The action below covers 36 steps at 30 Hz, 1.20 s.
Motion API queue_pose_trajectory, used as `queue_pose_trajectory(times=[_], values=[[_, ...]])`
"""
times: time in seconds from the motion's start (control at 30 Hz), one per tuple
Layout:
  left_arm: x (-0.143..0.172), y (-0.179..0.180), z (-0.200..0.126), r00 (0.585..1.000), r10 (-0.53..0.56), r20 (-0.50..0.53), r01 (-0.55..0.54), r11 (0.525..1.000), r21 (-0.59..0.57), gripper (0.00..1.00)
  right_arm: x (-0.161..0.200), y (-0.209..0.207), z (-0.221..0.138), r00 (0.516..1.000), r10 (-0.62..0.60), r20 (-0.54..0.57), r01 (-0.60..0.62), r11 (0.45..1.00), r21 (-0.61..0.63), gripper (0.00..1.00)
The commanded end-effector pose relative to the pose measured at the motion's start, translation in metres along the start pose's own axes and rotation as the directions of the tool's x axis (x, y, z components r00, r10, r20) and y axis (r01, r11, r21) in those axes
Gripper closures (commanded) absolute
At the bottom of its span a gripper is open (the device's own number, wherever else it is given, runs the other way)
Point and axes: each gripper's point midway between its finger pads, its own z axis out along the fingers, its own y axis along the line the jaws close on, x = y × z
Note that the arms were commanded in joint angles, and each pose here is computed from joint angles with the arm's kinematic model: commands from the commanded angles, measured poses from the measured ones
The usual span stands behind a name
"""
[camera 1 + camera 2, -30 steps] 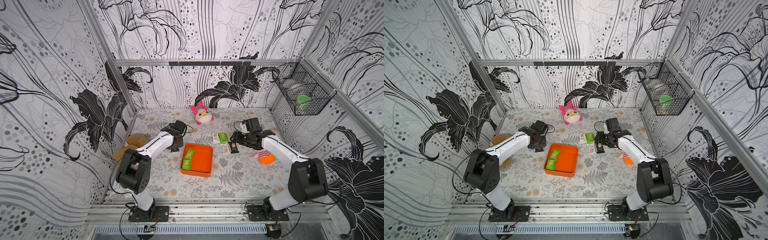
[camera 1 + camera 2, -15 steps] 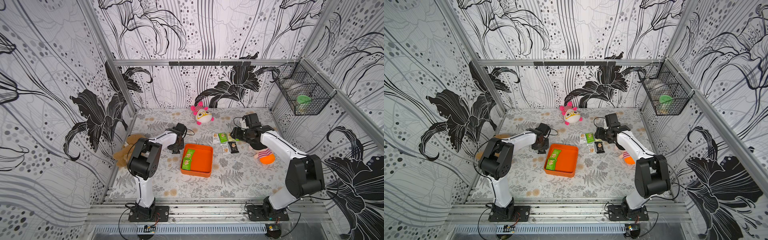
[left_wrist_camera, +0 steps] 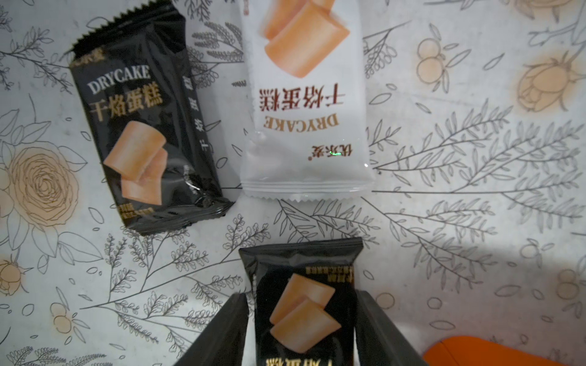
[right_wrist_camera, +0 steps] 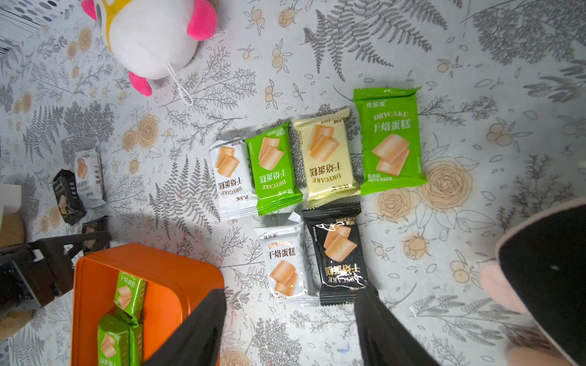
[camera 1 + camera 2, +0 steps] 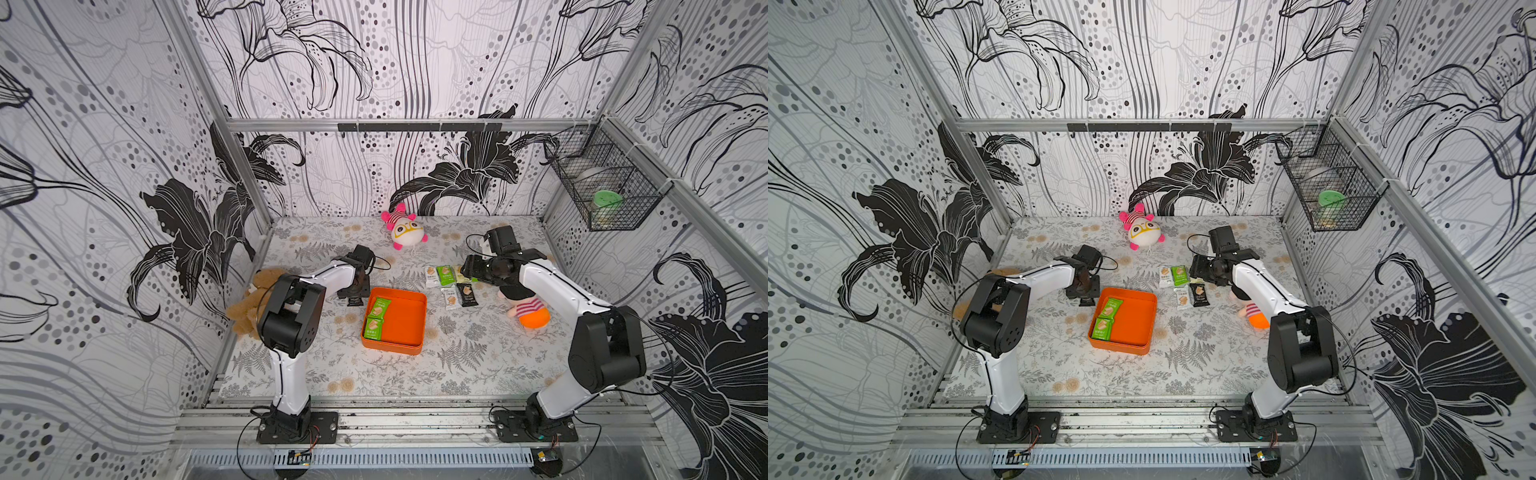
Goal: Take the cookies out of the storage box
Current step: Place the cookie at the center of the board, then pick up the cookie from the storage box.
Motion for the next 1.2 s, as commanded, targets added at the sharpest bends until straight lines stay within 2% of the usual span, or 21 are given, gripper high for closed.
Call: queue_pose_trajectory(times=[0.0, 0.17, 0.4, 0.57, 0.67, 0.8, 1.17], values=[[-0.019, 0.001, -0.031, 0.997, -0.036, 0.069, 0.034, 0.999, 0.027, 0.39, 0.000, -0.004, -0.009, 1.000, -0.006, 0.017, 0.005, 1.000, 0.013, 0.30], [-0.021, -0.005, -0.061, 0.994, -0.054, 0.100, 0.049, 0.997, 0.059, 0.38, 0.006, -0.003, -0.014, 1.000, -0.010, 0.022, 0.010, 1.000, -0.004, 0.30], [-0.004, -0.045, -0.096, 0.990, -0.014, 0.142, -0.004, 0.992, 0.127, 0.38, 0.020, -0.005, -0.018, 1.000, -0.006, 0.025, 0.006, 1.000, -0.025, 0.30], [0.014, -0.072, -0.107, 0.990, 0.020, 0.138, -0.043, 0.986, 0.162, 0.37, 0.028, -0.008, -0.025, 0.999, 0.000, 0.034, 0.001, 0.999, -0.032, 0.30], [0.026, -0.084, -0.105, 0.991, 0.056, 0.119, -0.074, 0.986, 0.153, 0.36, 0.033, -0.009, -0.028, 0.999, 0.003, 0.038, -0.002, 0.999, -0.033, 0.30], [0.037, -0.086, -0.096, 0.992, 0.082, 0.098, -0.090, 0.993, 0.079, 0.36, 0.039, -0.012, -0.032, 0.999, 0.003, 0.041, -0.002, 1.000, -0.030, 0.30], [0.040, -0.092, -0.066, 0.991, 0.119, 0.061, -0.119, 0.993, -0.005, 0.36, 0.048, -0.020, -0.036, 0.999, -0.008, 0.033, 0.008, 1.000, -0.003, 0.30]])
